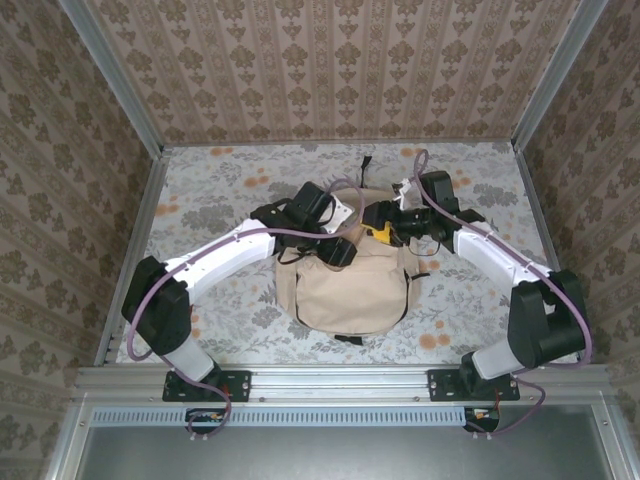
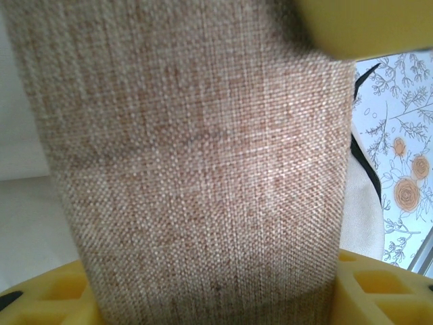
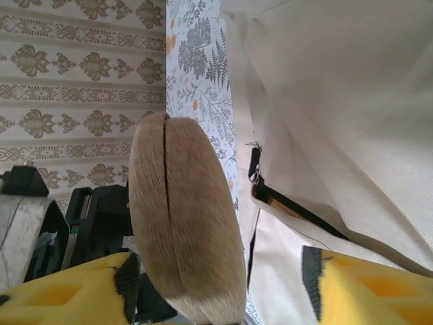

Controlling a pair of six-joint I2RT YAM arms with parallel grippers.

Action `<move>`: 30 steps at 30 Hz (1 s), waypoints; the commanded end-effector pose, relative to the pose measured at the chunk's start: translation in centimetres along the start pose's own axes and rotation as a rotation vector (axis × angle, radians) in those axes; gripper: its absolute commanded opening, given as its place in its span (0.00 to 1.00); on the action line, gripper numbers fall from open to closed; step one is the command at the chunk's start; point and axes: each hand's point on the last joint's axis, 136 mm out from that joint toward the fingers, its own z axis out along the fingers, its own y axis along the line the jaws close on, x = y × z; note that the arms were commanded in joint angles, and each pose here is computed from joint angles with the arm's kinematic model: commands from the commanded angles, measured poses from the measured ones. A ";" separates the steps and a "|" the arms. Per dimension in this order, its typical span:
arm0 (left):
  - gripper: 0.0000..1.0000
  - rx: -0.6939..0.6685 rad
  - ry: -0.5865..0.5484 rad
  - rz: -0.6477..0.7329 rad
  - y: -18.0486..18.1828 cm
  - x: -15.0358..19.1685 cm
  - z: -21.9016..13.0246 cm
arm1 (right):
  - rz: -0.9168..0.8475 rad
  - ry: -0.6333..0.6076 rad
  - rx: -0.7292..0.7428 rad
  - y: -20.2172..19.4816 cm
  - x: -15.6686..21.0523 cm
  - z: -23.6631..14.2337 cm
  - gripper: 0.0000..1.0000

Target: Pack books, pencil case, and school supplies into a backpack

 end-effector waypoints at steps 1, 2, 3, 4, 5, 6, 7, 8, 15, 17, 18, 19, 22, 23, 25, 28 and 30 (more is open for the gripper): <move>0.41 0.035 -0.025 0.063 -1.2 -1.1 -0.7 | -0.016 0.022 -0.062 1.7 -0.3 0.6 0.60; 0.41 0.032 -0.025 0.061 -1.2 -1.1 -0.7 | -0.012 0.024 -0.064 1.6 -0.3 0.7 0.57; 0.41 0.030 -0.029 0.062 -1.2 -1.3 -0.8 | -0.004 0.024 -0.066 1.6 -0.4 0.8 0.52; 0.42 0.025 -0.030 0.058 -1.1 -1.3 -0.8 | 0.002 0.023 -0.068 1.5 -0.4 0.9 0.48; 0.43 0.023 -0.034 0.057 -1.1 -1.3 -0.9 | 0.007 0.019 -0.064 1.4 -0.5 1.0 0.44; 0.46 0.022 -0.035 0.053 -1.1 -1.3 -0.9 | 0.012 0.007 -0.051 1.2 -0.7 0.9 0.38; 0.52 0.016 -0.038 0.047 -1.0 -1.4 -1.0 | 0.016 -0.011 -0.028 0.7 -0.8 0.8 0.36; 0.59 0.010 -0.041 0.041 -0.9 -1.5 -1.0 | 0.016 -0.030 -0.011 0.5 -1.0 0.6 0.34; 0.85 -0.058 -0.050 -0.045 0.8 -1.3 -1.7 | -0.008 -0.257 0.136 -1.4 -2.9 -3.6 0.29; 0.86 -0.079 -0.061 -0.089 1.4 -1.4 -1.9 | -0.011 -0.320 0.187 -2.3 -3.2 -5.2 0.28; 0.86 -0.095 -0.069 -0.123 1.9 -1.6 -1.9 | -0.011 -0.355 0.210 -2.8 -3.3 -6.2 0.28; 0.86 -0.113 -0.076 -0.174 2.4 -1.6 -1.8 | -0.013 -0.385 0.225 -3.1 -3.2 -7.1 0.28; 0.80 -0.159 -0.085 -0.358 3.9 -1.6 -1.0 | -0.012 -0.456 0.265 -4.0 -3.0 -9.3 0.28; 0.77 -0.173 -0.085 -0.420 4.2 -1.5 -0.6 | -0.011 -0.473 0.278 -4.2 -2.9 -9.9 0.28; 0.73 -0.182 -0.085 -0.527 4.6 -1.4 0.4 | -0.001 -0.505 0.313 -4.9 -2.4 -11.1 0.28; 0.62 -0.234 -0.069 -0.654 5.8 -1.5 1.5 | 0.004 -0.533 0.365 -5.6 -1.7 -12.2 0.28; 0.58 -0.265 -0.053 -0.684 6.1 -1.8 2.2 | 0.000 -0.537 0.372 -5.7 -1.3 -12.5 0.28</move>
